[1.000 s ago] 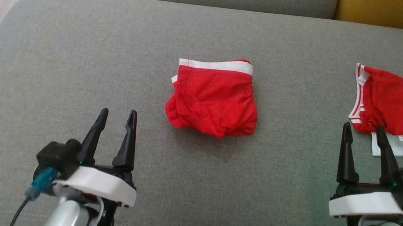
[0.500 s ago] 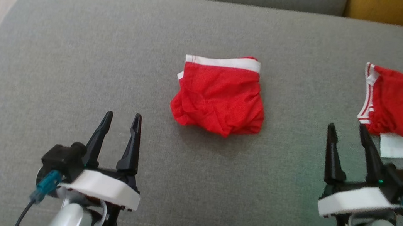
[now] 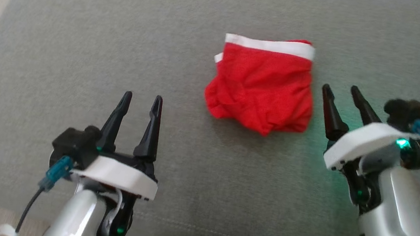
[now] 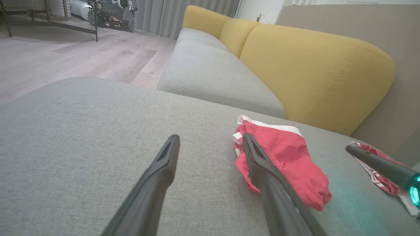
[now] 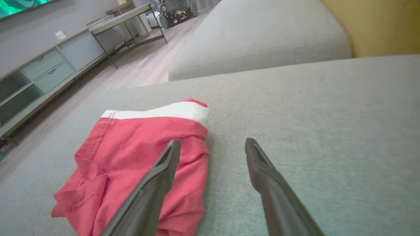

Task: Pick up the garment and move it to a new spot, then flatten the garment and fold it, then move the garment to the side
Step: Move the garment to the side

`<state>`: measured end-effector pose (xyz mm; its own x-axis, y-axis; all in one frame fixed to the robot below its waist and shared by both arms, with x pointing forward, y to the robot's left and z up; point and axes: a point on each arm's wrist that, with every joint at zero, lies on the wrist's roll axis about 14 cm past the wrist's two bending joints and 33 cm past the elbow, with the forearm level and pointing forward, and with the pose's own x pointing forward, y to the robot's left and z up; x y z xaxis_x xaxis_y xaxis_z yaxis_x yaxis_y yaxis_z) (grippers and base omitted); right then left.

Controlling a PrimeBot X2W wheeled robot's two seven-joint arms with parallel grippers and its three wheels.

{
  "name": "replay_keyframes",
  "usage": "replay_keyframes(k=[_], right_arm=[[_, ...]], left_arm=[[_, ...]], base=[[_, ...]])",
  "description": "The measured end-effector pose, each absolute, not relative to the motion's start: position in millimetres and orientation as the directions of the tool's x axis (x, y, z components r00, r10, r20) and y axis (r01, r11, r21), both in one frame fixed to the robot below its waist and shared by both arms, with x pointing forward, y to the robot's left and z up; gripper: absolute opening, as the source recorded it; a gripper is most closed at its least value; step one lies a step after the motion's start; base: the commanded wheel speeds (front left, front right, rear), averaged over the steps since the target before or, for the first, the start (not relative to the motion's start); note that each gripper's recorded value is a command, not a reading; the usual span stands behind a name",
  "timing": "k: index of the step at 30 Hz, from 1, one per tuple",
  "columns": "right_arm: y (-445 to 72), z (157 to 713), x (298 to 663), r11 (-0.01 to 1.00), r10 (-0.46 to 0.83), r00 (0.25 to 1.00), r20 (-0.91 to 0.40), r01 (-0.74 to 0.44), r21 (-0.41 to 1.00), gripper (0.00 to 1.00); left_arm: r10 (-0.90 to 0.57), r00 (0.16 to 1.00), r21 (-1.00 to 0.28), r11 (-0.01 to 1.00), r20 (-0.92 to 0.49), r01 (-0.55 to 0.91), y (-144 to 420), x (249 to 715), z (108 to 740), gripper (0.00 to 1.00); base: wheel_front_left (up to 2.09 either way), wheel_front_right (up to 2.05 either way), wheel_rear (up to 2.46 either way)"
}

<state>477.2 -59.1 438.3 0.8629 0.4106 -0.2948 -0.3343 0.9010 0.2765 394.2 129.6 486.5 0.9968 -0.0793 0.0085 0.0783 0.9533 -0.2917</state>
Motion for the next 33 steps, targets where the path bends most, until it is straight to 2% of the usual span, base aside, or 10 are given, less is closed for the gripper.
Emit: replay_keyframes(k=[9,14,15,16,20,24,33], right_arm=[[-30,379,475,0.872,0.477,0.719,-0.506,-0.316,0.373,1.0],[-19,375,480,0.859,0.501,0.693,-0.518,-0.326,0.395,1.0],[-17,374,480,0.855,0.509,0.682,-0.524,-0.334,0.396,0.47],[-14,374,480,0.851,0.518,0.671,-0.53,-0.347,0.393,0.0],[-17,372,478,0.854,0.52,0.663,-0.538,-0.397,0.336,0.0],[-29,379,483,0.868,0.496,0.716,-0.491,-0.418,0.268,0.0],[-78,409,496,0.884,0.428,0.824,-0.372,-0.467,-0.017,0.0]], left_arm=[[-0.005,1.0,-0.291,0.957,-0.012,0.001,153,393,482,1.0],[0.015,1.0,-0.288,0.957,-0.023,-0.021,159,390,479,1.0],[0.017,1.0,-0.288,0.957,-0.024,-0.023,160,390,479,1.0],[0.018,1.0,-0.287,0.958,-0.024,-0.024,160,390,479,1.0],[0.017,1.0,-0.287,0.958,-0.023,-0.023,160,390,480,1.0],[0.004,1.0,-0.29,0.957,-0.018,-0.009,156,391,481,1.0],[-0.063,0.998,-0.282,0.957,0.012,0.064,135,399,488,1.0]], base=[[0.0,0.0,0.0],[0.0,0.0,0.0],[0.0,0.0,0.0],[0.0,0.0,0.0],[0.0,0.0,0.0],[0.0,0.0,0.0],[0.0,0.0,0.0]])
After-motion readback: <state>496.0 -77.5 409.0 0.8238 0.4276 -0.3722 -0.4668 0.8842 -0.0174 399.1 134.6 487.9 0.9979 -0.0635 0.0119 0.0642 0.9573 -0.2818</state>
